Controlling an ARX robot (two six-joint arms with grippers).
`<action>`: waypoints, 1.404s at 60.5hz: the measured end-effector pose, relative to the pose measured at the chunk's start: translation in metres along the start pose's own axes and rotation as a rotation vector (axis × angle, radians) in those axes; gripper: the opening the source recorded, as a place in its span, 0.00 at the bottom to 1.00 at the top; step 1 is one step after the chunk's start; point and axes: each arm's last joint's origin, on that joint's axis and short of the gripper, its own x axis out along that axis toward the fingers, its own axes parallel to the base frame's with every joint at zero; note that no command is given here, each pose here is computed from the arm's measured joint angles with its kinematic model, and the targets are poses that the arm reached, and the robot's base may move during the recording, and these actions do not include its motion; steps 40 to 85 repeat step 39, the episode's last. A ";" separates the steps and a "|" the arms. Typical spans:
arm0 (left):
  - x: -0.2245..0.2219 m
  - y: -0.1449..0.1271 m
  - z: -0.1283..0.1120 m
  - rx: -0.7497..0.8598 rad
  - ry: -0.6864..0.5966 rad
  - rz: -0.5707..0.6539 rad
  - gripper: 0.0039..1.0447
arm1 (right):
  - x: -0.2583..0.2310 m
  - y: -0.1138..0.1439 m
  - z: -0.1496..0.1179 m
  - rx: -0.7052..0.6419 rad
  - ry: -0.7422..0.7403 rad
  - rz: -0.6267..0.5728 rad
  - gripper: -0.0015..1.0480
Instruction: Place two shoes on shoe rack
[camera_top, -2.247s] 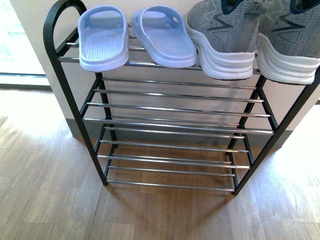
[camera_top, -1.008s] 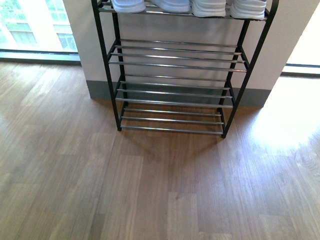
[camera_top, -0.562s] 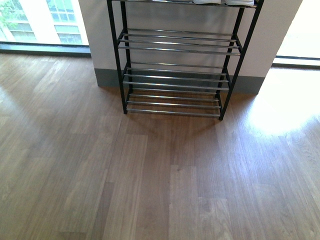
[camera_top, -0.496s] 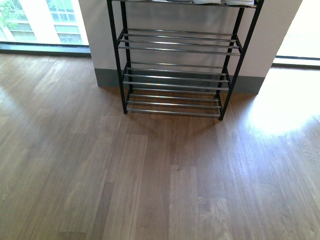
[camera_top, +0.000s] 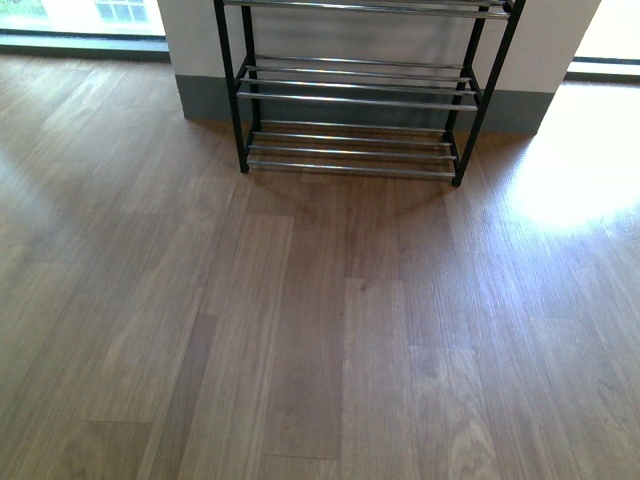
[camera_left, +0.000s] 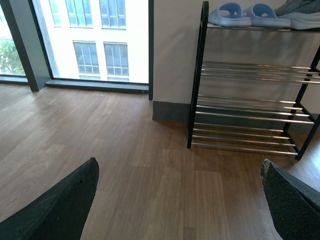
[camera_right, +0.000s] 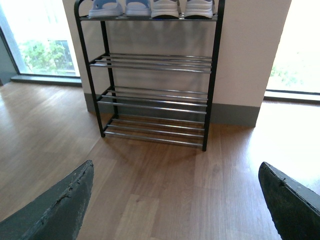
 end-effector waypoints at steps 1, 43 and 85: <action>0.000 0.000 0.000 0.000 0.000 0.000 0.91 | 0.000 0.000 0.000 0.000 0.000 -0.001 0.91; 0.000 0.000 0.000 0.000 0.000 0.000 0.91 | 0.000 0.000 0.000 0.000 0.000 0.000 0.91; 0.000 0.000 0.000 0.000 0.000 0.000 0.91 | 0.000 0.000 0.000 0.000 0.000 0.000 0.91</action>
